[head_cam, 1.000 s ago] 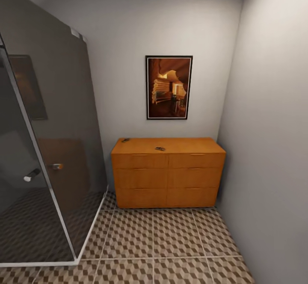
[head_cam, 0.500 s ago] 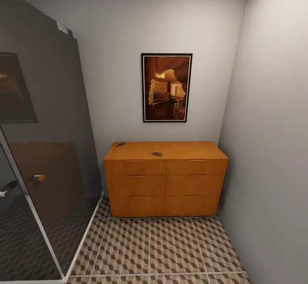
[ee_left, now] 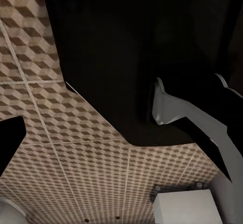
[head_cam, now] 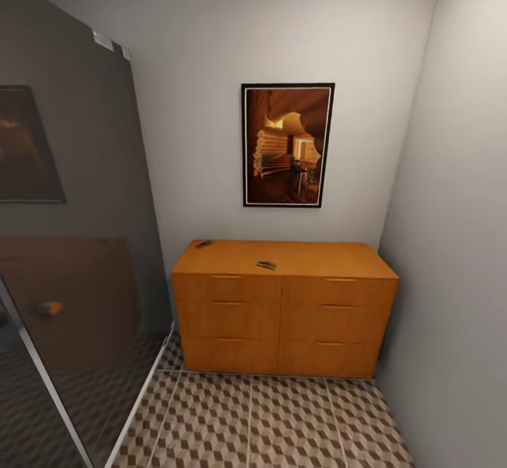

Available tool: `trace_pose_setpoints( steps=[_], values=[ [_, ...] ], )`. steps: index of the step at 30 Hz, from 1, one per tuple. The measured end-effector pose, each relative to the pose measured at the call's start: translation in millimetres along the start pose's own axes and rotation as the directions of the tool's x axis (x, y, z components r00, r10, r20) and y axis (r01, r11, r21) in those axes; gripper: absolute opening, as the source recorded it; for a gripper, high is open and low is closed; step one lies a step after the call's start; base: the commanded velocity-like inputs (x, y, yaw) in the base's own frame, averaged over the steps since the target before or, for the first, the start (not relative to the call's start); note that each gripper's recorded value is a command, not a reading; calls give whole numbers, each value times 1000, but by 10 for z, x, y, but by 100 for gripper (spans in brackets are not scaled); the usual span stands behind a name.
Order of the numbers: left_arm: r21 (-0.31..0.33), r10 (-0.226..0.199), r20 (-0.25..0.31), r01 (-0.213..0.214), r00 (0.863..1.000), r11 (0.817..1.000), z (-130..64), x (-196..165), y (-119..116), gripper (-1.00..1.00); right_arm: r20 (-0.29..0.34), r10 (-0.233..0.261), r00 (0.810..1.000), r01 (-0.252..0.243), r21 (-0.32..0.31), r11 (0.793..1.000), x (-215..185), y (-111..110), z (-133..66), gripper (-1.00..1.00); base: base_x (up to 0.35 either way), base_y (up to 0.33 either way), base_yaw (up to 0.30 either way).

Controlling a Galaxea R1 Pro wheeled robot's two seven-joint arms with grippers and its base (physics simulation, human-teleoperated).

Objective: Take the four mousetraps from the cabinet in the bathroom and place them on the bathroom floor. Make sure all four end up on the same floor surface, and ensure that at least two of them are either under or directly next to the same bathroom sink.

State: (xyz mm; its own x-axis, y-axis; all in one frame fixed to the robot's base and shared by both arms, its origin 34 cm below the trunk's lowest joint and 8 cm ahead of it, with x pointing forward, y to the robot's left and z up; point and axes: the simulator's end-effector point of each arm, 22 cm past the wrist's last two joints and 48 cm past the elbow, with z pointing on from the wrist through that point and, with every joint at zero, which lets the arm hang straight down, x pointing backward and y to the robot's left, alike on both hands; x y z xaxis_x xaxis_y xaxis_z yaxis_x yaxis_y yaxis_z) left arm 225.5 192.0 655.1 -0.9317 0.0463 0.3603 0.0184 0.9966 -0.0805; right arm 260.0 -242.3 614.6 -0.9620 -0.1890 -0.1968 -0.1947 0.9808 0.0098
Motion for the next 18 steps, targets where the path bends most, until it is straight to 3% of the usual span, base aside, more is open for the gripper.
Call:
trace_pose_setpoints(
  steps=[9, 18],
  values=[
    [1, 0, 0, 0, 1000, 1000, 0, 0, -1, 100, 0, 0, 1000, 0, 1, 1000, 0, -3, 0, 100, 307, -96, 256],
    [0, 0, -1, 0, 1000, 1000, -1, 2, -1, 100, 1, 0, 1000, 0, 1, 1000, -1, -6, 0, 100, 307, -96, 62]
  ],
)
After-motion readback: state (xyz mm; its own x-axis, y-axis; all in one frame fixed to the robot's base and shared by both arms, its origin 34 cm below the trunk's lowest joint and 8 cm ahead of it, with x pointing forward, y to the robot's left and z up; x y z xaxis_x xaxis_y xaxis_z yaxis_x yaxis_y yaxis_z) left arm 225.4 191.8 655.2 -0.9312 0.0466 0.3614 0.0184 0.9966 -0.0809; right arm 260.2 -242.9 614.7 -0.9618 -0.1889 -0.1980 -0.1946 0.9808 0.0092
